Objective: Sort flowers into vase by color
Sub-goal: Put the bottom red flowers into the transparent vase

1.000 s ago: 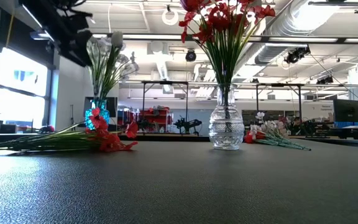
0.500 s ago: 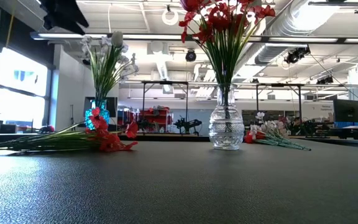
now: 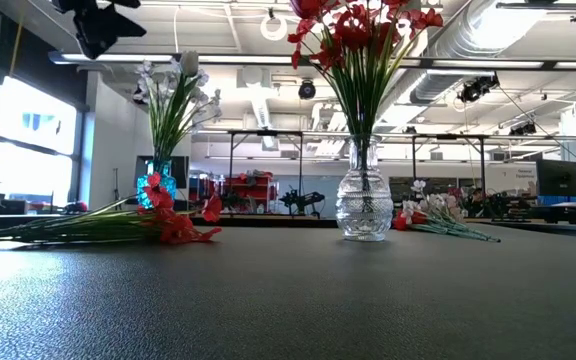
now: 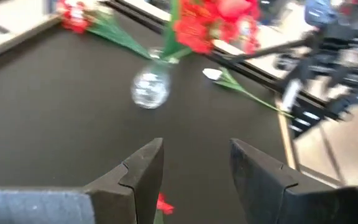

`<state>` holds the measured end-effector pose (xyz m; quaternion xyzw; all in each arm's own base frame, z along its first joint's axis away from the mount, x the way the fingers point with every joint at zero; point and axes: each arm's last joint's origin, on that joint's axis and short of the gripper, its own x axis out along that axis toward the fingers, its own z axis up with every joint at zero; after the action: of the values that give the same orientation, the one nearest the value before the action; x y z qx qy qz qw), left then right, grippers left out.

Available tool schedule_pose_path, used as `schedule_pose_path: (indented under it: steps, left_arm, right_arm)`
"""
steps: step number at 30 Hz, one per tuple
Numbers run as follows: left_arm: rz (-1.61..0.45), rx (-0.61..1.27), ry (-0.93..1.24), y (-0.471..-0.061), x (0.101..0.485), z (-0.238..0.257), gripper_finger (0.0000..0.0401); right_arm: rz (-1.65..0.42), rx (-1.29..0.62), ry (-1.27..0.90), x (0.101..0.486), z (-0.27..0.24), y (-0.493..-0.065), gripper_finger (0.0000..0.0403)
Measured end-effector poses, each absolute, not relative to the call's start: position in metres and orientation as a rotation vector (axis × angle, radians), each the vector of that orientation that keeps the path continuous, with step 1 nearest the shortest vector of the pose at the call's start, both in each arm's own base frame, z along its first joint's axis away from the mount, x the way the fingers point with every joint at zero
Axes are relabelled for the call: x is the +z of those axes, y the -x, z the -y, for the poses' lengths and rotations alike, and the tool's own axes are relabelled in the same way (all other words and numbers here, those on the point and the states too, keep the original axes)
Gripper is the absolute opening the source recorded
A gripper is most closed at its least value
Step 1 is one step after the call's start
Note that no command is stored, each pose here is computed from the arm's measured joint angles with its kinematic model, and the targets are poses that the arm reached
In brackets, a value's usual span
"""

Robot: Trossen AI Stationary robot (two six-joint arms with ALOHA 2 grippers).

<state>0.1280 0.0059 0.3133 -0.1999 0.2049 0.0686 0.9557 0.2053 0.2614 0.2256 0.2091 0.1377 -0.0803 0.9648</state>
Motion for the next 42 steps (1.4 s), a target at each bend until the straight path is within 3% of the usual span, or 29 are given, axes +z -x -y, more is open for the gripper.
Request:
schedule_pose_path:
  steps: [4, 12, 18, 23, 29, 33, 42]
  left_arm:
    - [-0.446, 0.057, 0.397, -0.143, 0.296, 0.014, 0.0170]
    - [-0.625, 0.073, 0.365, -0.159, 0.269, 0.054, 0.0170]
    - [-0.757, 0.137, 0.338, -0.161, 0.248, 0.078, 0.0170]
    - [-0.892, 0.220, 0.356, -0.158, 0.230, 0.089, 0.0170]
    - [-0.962, 0.276, 0.335, -0.158, 0.217, 0.099, 0.0170]
    - [-0.974, 0.305, 0.319, -0.161, 0.210, 0.102, 0.0170]
    - [-1.058, 0.422, 0.323, -0.156, 0.166, 0.107, 0.0170]
  right_arm:
    - [-0.509, -0.190, -0.610, 0.210, -0.248, -0.207, 0.0145]
    - [-1.027, -0.323, -0.861, 0.189, -0.224, -0.207, 0.0145]
    - [-1.198, -0.499, -0.912, 0.182, -0.214, -0.197, 0.0145]
    - [-1.199, -0.666, -0.878, 0.179, -0.207, -0.185, 0.0145]
    - [-0.927, -0.779, -0.634, 0.170, -0.188, -0.189, 0.0145]
    - [-0.878, -0.851, -0.576, 0.166, -0.164, -0.204, 0.0145]
    - [-0.784, -0.704, -0.561, 0.159, -0.141, -0.244, 0.0145]
